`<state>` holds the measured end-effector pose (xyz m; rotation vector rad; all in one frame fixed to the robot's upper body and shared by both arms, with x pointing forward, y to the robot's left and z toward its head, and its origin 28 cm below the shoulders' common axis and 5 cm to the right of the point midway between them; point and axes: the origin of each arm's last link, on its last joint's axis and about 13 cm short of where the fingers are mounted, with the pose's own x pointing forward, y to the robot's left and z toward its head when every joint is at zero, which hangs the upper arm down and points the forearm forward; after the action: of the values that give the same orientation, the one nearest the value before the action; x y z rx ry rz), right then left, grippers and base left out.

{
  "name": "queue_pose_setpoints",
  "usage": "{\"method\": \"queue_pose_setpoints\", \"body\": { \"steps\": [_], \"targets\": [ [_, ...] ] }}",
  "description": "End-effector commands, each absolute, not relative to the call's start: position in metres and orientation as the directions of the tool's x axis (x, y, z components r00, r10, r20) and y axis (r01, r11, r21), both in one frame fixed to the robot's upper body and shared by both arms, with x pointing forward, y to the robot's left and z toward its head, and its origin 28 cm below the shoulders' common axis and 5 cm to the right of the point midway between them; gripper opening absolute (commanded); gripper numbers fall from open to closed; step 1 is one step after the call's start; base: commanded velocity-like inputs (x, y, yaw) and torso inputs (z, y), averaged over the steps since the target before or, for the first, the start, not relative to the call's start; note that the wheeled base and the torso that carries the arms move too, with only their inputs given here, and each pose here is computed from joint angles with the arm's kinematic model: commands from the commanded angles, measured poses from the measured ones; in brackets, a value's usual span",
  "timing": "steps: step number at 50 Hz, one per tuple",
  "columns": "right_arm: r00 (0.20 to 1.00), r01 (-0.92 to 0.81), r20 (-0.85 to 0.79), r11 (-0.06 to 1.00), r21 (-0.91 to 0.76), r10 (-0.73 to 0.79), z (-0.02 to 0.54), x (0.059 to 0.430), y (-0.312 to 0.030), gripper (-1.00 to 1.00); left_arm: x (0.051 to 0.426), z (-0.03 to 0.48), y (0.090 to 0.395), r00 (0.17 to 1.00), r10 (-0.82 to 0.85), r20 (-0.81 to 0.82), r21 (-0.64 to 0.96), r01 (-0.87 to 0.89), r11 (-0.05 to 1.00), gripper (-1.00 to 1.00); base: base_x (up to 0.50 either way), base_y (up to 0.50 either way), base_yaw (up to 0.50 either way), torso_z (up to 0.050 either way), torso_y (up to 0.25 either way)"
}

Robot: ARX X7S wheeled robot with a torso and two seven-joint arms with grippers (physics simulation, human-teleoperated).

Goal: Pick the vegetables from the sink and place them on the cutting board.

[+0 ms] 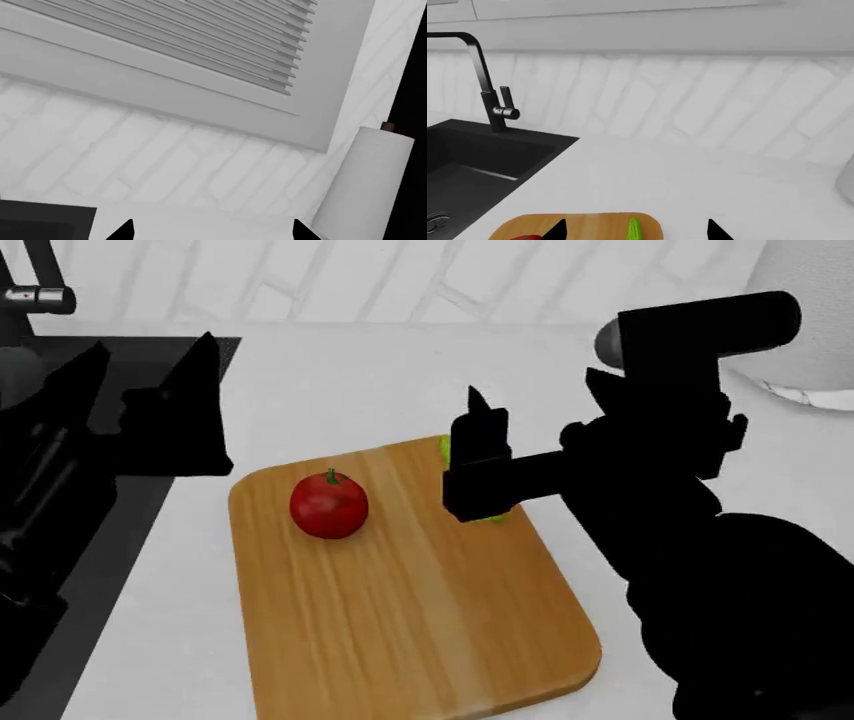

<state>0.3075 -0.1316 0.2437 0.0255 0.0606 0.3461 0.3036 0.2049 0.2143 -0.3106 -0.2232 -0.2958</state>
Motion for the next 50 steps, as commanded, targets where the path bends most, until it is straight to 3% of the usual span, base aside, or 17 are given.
{"method": "queue_pose_setpoints", "body": {
  "steps": [1,18,50],
  "targets": [
    [0.951,-0.310,0.036,0.950,0.050,0.308,0.234,0.283,-0.135,1.00,0.279,0.216,0.209,0.911,-0.253,0.325,-0.272,0.347,0.898,1.00,0.00,0.00,0.00,0.000,0.000],
    [0.928,-0.301,0.246,0.952,0.049,0.280,0.227,0.251,-0.138,1.00,0.248,0.218,0.211,0.886,-0.237,0.398,-0.332,0.381,0.863,1.00,0.00,0.00,0.00,0.000,0.000],
    [0.819,-0.308,0.535,0.945,0.108,0.206,0.220,0.208,-0.141,1.00,0.233,0.224,0.216,0.774,-0.241,0.586,-0.378,0.524,0.764,1.00,0.00,0.00,0.00,0.000,0.000]
  ]
}}
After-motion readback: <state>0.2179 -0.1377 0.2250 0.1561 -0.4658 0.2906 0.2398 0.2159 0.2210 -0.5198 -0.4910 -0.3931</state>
